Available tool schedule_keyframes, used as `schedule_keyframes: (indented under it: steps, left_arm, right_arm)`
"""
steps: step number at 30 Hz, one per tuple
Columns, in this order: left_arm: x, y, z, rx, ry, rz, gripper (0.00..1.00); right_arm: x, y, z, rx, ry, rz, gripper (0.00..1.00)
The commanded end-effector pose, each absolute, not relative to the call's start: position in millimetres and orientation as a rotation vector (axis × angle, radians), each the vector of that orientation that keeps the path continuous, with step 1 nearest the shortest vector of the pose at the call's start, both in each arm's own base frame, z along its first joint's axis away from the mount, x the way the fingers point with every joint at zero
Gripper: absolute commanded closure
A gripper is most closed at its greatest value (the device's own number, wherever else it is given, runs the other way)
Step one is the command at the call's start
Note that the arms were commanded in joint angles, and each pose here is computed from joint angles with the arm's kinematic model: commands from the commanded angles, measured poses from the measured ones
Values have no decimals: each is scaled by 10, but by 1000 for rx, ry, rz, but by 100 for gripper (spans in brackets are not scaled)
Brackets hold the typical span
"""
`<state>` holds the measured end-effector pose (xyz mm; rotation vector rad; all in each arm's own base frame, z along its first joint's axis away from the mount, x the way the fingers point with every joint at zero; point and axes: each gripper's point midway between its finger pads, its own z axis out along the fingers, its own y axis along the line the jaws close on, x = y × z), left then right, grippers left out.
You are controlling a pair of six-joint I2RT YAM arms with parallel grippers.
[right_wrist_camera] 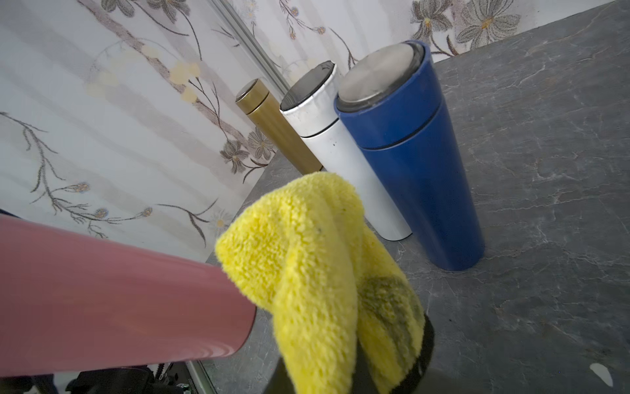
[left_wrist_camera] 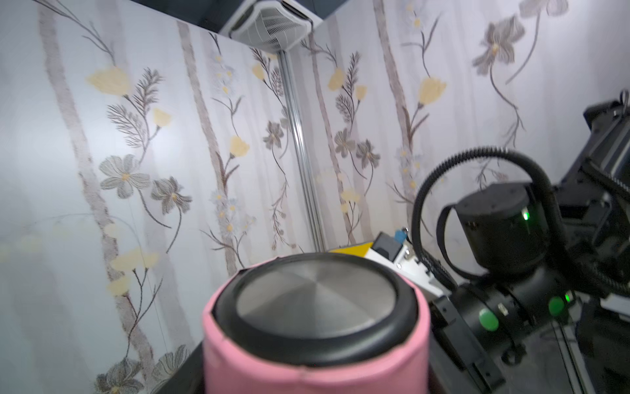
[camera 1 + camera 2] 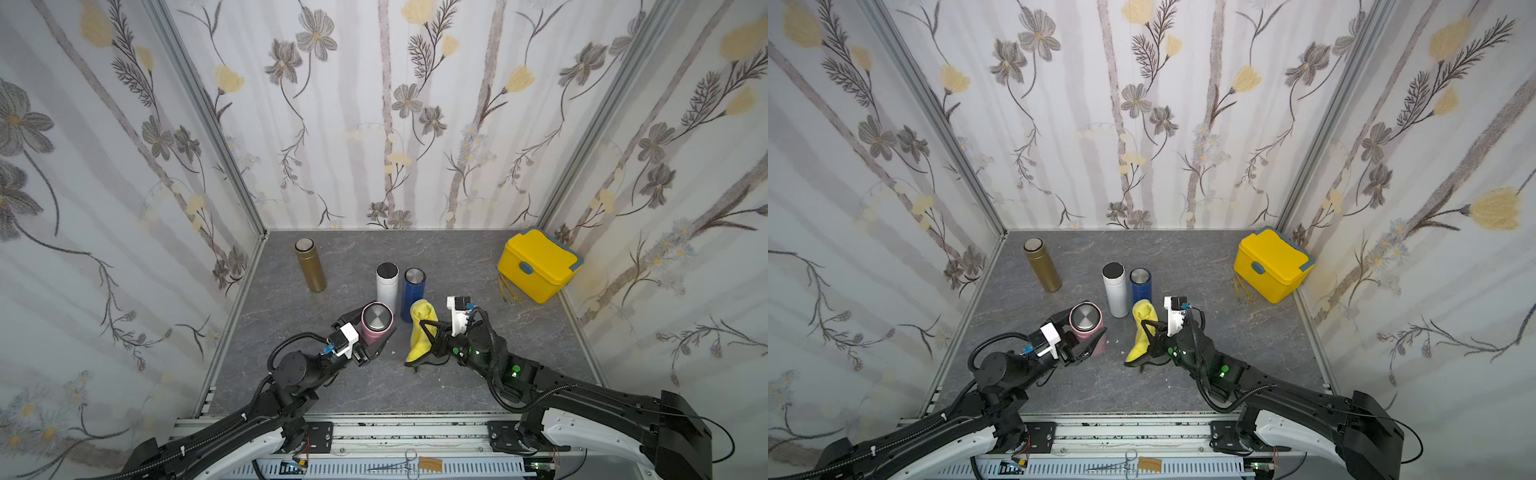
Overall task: Wipe the surface of the thermos
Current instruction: Wipe the dirt from the surface of the thermos.
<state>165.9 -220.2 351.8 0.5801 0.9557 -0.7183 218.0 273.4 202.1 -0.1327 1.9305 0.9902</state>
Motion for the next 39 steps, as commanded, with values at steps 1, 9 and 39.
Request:
schedule_keyframes:
  steps: [1, 9, 39]
  left_arm:
    - [1670, -1837, 3887, 309, 891, -826, 100]
    - [1832, -1697, 3984, 69, 942, -1012, 100]
    - [1641, -1709, 3837, 201, 780, -887, 100]
  right_arm:
    - [2207, 2709, 1986, -101, 1911, 995, 100]
    - [1857, 3376, 2016, -261, 1844, 1250, 100]
    - [1392, 3601, 2315, -433, 1651, 1550, 100]
